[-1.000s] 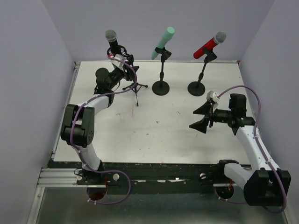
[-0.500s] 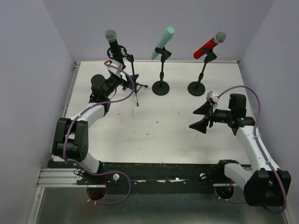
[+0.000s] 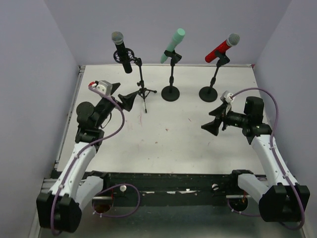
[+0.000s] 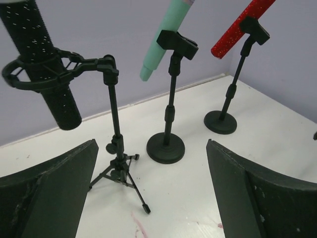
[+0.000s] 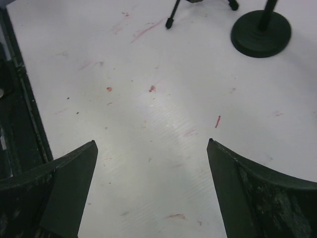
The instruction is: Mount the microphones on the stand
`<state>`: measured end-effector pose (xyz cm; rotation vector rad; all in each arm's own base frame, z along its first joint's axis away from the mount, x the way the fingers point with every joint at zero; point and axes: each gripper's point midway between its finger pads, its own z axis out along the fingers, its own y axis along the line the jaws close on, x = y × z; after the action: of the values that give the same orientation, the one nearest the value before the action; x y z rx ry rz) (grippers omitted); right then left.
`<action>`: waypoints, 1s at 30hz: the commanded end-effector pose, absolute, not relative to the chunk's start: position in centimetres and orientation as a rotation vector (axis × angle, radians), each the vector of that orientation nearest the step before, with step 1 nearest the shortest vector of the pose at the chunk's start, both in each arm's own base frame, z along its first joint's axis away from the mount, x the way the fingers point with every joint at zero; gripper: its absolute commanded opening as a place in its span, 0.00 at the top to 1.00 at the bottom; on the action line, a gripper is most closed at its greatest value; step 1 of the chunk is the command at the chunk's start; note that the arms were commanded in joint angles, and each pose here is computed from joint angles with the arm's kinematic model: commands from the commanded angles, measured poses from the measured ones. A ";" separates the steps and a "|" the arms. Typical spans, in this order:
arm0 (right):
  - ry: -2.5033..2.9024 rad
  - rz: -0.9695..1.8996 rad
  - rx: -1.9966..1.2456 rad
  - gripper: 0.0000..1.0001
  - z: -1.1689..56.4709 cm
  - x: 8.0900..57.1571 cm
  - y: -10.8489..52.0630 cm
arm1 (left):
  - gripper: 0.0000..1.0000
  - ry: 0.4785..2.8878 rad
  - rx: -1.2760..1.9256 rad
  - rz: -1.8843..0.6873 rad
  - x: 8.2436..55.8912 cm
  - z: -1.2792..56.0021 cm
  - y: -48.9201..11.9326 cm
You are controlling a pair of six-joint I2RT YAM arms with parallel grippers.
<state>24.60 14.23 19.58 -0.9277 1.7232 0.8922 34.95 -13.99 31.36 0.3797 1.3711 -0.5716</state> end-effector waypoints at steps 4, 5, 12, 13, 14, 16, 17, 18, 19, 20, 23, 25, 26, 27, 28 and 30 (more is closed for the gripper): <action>1.806 0.483 -0.296 0.00 24.3 32.8 7.8 | 0.02 1.592 0.167 -0.493 26.9 31.0 -9.6; 1.808 0.462 -0.182 0.00 24.7 33.4 6.8 | 0.02 1.620 0.166 -0.482 25.9 30.5 -9.3; 1.781 0.169 0.163 0.00 27.3 34.9 0.6 | 0.02 1.640 0.154 -0.381 22.3 26.6 -7.3; 1.798 0.143 0.147 0.00 27.0 34.6 0.4 | 0.02 1.644 0.147 -0.375 22.3 26.0 -7.2; 1.801 0.127 0.122 0.00 27.2 34.3 0.3 | 0.02 1.640 0.139 -0.376 22.2 25.5 -7.1; 1.815 0.145 0.063 0.00 26.7 33.4 1.0 | 0.02 1.640 0.129 -0.381 22.2 24.5 -7.1; 1.812 0.160 0.056 0.00 26.1 33.2 1.3 | 0.01 1.634 0.128 -0.382 22.1 24.7 -7.1; 1.794 0.179 0.062 0.00 25.9 32.9 1.5 | 0.02 1.626 0.127 -0.379 22.0 25.0 -7.0; 1.781 0.189 0.056 0.00 25.5 32.7 1.6 | 0.02 1.623 0.128 -0.378 22.1 24.9 -7.0; 1.767 0.192 0.048 0.00 25.4 32.7 1.6 | 0.02 1.624 0.130 -0.378 22.1 24.8 -7.1; 1.782 0.160 0.089 0.00 25.0 32.7 0.8 | 0.02 1.628 0.142 -0.390 22.0 24.7 -7.4; 1.784 0.156 0.104 0.00 24.8 32.8 0.5 | 0.01 1.625 0.149 -0.396 21.9 24.8 -7.5; 1.785 0.162 0.090 0.00 24.7 32.8 0.7 | 0.02 1.625 0.149 -0.396 21.9 24.8 -7.5; 1.789 0.165 0.086 0.00 24.6 32.9 0.7 | 0.02 1.624 0.147 -0.395 21.9 24.8 -7.5; 1.790 0.170 0.075 0.00 24.6 32.8 0.9 | 0.01 1.623 0.149 -0.394 21.9 24.8 -7.4; 1.796 0.174 0.057 0.00 24.4 32.8 1.1 | 0.02 1.622 0.149 -0.396 21.9 24.8 -7.5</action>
<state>32.66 1.34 24.49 0.0693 1.8058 0.1910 22.02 -7.74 24.27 0.1539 1.6424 -0.4117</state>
